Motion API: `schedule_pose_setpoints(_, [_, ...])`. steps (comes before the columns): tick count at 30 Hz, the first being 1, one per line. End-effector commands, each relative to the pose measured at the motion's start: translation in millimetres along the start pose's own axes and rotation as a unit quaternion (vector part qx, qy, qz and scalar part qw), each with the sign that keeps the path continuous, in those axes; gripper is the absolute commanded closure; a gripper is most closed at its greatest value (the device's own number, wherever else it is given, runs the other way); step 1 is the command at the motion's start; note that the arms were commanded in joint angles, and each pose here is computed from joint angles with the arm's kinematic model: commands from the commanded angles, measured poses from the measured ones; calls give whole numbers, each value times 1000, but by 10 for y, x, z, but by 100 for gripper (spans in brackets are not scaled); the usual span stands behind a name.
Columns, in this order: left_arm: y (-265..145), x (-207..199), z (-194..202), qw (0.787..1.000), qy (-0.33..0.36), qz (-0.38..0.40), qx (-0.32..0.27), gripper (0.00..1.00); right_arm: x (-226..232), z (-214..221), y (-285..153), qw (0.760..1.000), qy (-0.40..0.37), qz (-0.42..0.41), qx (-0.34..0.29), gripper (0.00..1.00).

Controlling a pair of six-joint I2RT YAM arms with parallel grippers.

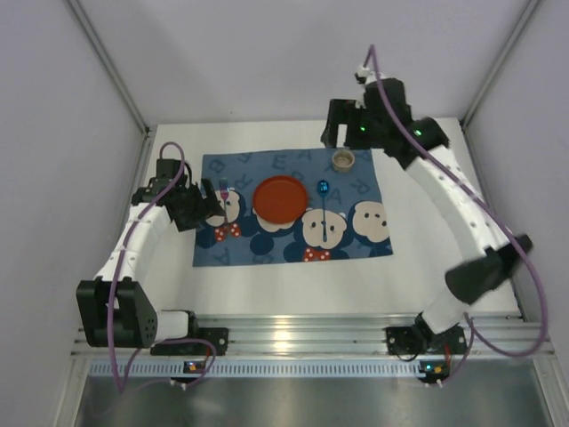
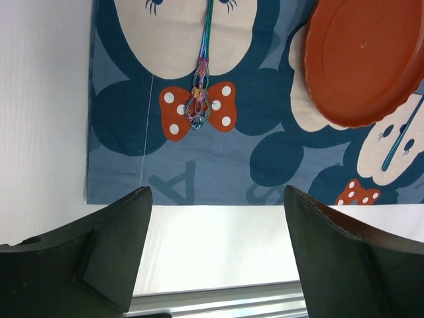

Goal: Set the dinner table for one person

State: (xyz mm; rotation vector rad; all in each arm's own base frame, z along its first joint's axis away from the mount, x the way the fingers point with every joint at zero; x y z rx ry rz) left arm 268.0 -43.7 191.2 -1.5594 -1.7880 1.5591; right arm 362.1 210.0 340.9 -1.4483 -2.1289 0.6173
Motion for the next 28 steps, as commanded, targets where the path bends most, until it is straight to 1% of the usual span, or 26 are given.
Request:
schedule_pose_setpoints(1, [-21,-63,-142,998,19,17,-49,14,52,-123,-453,992,6,-35,-122,0])
schedule_pose_setpoints(2, [-17,-47,-182,998,20,9,-64,14,34,-143,-774,984,15,-45,-171,0])
schedule_pose_setpoints(3, [-24,-37,-213,997,21,5,-76,14,-58,235,-585,989,30,-29,-142,0])
schedule_pose_setpoints(4, [-54,-29,-238,995,27,3,-92,15,-114,250,-625,982,48,-16,-181,0])
schedule_pose_setpoints(5, [-43,31,-296,992,32,-17,-120,19,-159,335,-851,976,61,-18,-208,0])
schedule_pose_setpoints(6, [-52,78,-319,989,40,-32,-137,22,-221,671,-714,982,69,-10,-176,0])
schedule_pose_setpoints(7, [-95,115,-342,985,49,-42,-159,25,-237,799,-740,983,71,-14,-171,0])
schedule_pose_setpoints(8, [-53,219,-280,983,48,-60,-165,26,-254,911,-867,981,73,-23,-176,0])
schedule_pose_setpoints(9, [-71,254,-358,974,45,-68,-211,25,-295,1188,-783,986,73,-20,-146,0])
schedule_pose_setpoints(10, [-206,262,-357,965,46,-55,-254,26,-310,1320,-795,988,72,-21,-135,0])
schedule_pose_setpoints(11, [-101,402,-208,963,48,-62,-257,26,-347,1414,-917,987,74,-22,-144,0])
schedule_pose_setpoints(12, [-144,355,-272,951,51,-32,-304,26,-392,1616,-878,989,69,-17,-129,0])
schedule_pose_setpoints(13, [-288,343,-244,937,66,-6,-343,26,-421,1690,-911,989,64,-15,-133,0])
schedule_pose_setpoints(14, [-156,425,-100,936,84,8,-342,26,-438,1727,-1031,986,60,-22,-154,0])
schedule_pose_setpoints(15, [-155,424,-66,927,102,27,-359,26,-474,1845,-1014,987,48,-19,-150,0])
schedule_pose_setpoints(16, [-291,310,-121,898,139,74,-411,25,-491,1870,-1097,985,43,-22,-166,0])
schedule_pose_setpoints(17, [-135,407,6,897,159,75,-404,25,-506,1900,-1122,984,41,-21,-170,0])
schedule_pose_setpoints(19, [-120,435,29,878,197,80,-429,23,-534,1988,-1162,986,43,-15,-160,0])
schedule_pose_setpoints(21, [-78,485,-6,864,184,74,-463,18,-545,2068,-1224,987,53,-16,-150,0])
schedule_pose_setpoints(22, [-20,501,-12,864,185,70,-463,18,-546,2089,-1265,986,59,-19,-154,0])
schedule_pose_setpoints(23, [-24,466,-57,856,188,78,-475,18,-547,2120,-1281,986,61,-21,-152,0])
schedule_pose_setpoints(24, [6,457,-80,857,188,77,-474,18,-545,2155,-1295,986,57,-26,-153,0])
schedule_pose_setpoints(25, [127,475,-91,866,190,68,-457,18,-537,2160,-1358,983,60,-36,-168,0])
schedule_pose_setpoints(26, [122,431,-149,861,192,73,-464,18,-538,2174,-1373,983,60,-38,-170,0])
schedule_pose_setpoints(27, [163,426,-175,863,193,70,-461,18,-542,2179,-1399,982,62,-39,-174,0])
schedule_pose_setpoints(28, [265,440,-195,870,189,63,-451,19,-563,2204,-1430,982,65,-32,-175,0])
Point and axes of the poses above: each gripper's point midway between its finger pads, its own y axis out along the fingers, its own x axis along the line the jaws close on, z = x × y, the point moved 6 cm from there along -y, back along the fingers, and after that the axes turned 8 degrees about -y, right-handed, at the moved point
